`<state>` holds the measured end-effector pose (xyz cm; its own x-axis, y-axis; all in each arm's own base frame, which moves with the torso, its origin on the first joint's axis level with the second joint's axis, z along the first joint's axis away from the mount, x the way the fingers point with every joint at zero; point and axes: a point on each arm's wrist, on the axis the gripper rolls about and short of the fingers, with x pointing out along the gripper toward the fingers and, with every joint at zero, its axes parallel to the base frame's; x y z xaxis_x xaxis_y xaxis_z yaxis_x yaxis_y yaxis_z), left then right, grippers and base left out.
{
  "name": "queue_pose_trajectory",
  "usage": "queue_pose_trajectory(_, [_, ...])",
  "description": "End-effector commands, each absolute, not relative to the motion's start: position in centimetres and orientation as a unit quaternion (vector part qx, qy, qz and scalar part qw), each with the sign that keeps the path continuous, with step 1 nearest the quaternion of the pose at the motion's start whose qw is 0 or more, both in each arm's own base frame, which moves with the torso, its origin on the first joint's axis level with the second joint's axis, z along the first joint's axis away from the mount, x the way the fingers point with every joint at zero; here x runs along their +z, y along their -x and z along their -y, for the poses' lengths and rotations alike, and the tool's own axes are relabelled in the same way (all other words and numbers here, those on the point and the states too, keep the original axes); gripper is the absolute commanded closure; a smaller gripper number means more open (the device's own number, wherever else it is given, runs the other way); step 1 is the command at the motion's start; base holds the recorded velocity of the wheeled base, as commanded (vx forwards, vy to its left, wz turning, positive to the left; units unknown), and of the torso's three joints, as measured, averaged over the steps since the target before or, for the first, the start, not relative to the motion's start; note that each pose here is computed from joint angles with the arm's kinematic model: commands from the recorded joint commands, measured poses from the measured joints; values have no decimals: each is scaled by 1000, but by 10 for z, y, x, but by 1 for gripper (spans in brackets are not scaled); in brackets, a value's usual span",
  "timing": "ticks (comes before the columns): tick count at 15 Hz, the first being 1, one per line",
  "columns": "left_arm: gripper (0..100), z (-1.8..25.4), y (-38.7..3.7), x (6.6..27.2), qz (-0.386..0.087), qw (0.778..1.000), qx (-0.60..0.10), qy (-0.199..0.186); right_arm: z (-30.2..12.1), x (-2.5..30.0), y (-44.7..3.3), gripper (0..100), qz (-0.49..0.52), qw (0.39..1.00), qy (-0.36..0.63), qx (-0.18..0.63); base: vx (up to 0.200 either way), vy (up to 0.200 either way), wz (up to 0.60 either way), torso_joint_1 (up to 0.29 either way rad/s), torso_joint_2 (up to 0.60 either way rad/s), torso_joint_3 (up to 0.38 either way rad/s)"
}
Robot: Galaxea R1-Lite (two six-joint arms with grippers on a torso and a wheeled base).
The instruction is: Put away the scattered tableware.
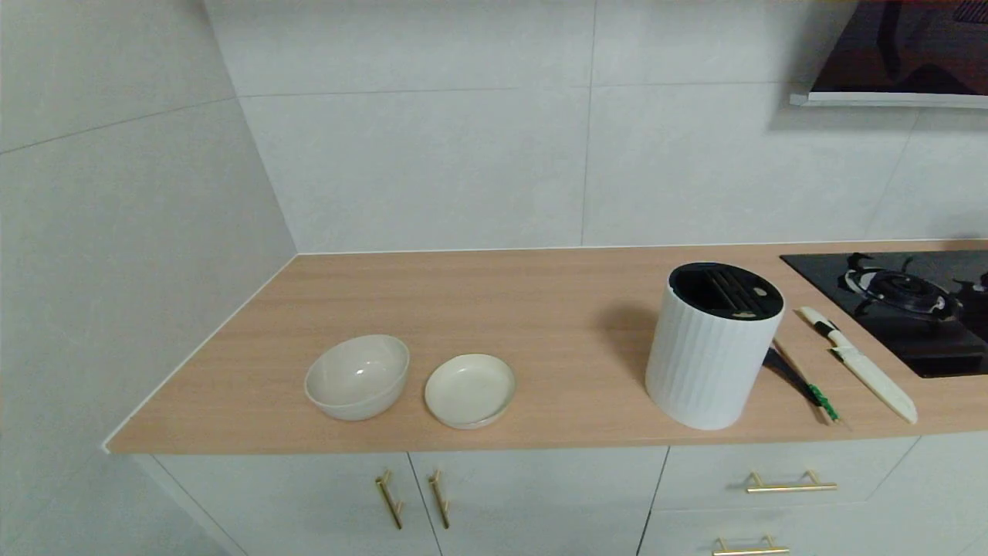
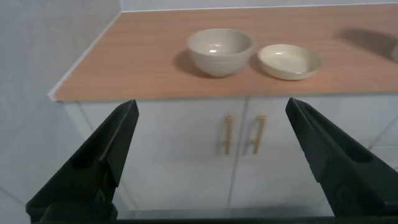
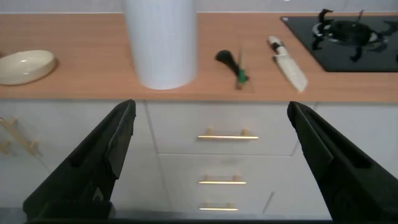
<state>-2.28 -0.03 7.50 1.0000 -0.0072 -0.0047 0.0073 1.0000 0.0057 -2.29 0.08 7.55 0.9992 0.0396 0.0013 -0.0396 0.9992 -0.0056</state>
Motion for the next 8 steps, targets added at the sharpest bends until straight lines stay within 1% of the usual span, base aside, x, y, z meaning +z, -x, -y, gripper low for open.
queue_pose_trajectory(1, [0, 0, 23, 75, -2, 1000, -3, -2, -1, 75, 23, 0, 0, 1000, 3, 20, 0, 200, 0, 7, -2, 12])
queue_pose_trajectory(8, [0, 0, 23, 75, -2, 1000, -4, -3, -1, 75, 23, 0, 0, 1000, 3, 21, 0, 200, 0, 3, 2, 2])
